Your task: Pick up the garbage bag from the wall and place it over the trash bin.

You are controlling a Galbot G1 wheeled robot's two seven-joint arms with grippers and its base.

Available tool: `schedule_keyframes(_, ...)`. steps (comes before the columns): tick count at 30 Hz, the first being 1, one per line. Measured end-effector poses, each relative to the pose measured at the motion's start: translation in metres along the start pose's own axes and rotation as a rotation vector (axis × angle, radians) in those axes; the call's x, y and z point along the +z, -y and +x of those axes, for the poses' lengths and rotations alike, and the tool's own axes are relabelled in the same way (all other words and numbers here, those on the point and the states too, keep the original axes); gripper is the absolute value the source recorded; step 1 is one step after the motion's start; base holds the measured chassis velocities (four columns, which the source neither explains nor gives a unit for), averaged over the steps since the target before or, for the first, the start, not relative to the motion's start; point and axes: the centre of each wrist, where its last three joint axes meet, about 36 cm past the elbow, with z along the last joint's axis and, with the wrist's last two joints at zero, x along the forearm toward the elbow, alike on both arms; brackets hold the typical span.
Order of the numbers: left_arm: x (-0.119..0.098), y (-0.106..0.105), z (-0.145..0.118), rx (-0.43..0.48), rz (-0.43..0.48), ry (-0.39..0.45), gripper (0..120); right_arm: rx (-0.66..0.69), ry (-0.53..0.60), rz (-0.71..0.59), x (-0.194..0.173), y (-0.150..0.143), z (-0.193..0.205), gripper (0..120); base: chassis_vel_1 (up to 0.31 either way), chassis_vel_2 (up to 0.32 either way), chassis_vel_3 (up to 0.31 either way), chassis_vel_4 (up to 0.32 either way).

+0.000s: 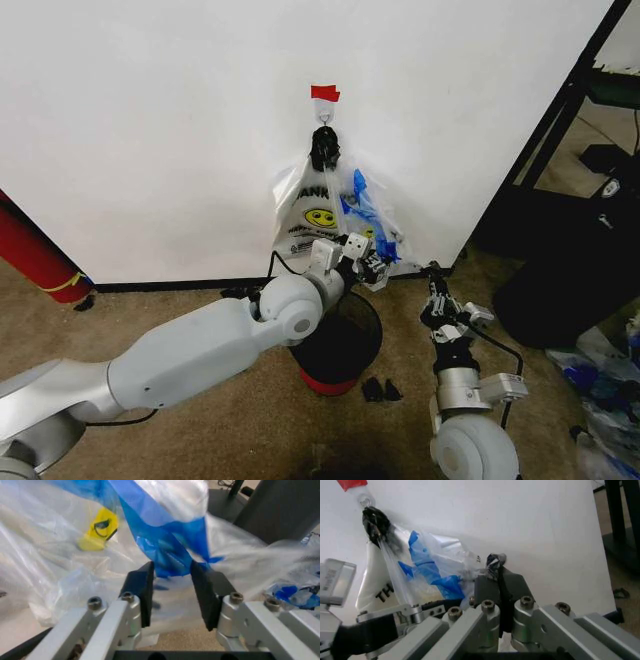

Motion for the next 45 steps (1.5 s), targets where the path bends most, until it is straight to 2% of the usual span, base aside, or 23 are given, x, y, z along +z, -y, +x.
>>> schedule_keyframes(5,0.001,0.002,-0.007,-0.007,0.017,-0.002,25,0.005,0.006,0.006,-0.004,0.002,0.002,0,0.0,0.0,0.0,0.0)
schedule_keyframes(9,0.0,0.004,-0.011,-0.009,0.038,0.0,15,0.007,0.008,0.007,-0.005,0.002,0.003,0,0.0,0.0,0.0,0.0)
schedule_keyframes(13,0.0,0.004,-0.012,-0.023,0.06,0.023,0,0.011,0.011,0.001,-0.006,0.001,0.003,0,0.0,0.0,0.0,0.0)
schedule_keyframes(20,0.003,0.001,-0.002,-0.053,0.072,0.05,0,0.018,0.012,-0.006,-0.006,0.001,0.002,0,0.0,0.0,0.0,0.0)
schedule_keyframes(32,0.012,-0.009,0.053,-0.105,0.121,0.14,0,0.044,-0.01,0.006,-0.009,0.005,0.001,0,0.0,0.0,0.0,0.0)
schedule_keyframes(39,0.022,-0.007,0.071,-0.123,0.129,0.177,0,-0.036,-0.042,0.178,-0.017,0.021,0.013,5,0.0,0.0,0.0,0.0)
schedule_keyframes(45,0.027,-0.003,0.077,-0.125,0.123,0.201,0,-0.203,-0.033,0.421,-0.066,0.045,-0.004,27,0.0,0.0,0.0,0.0)
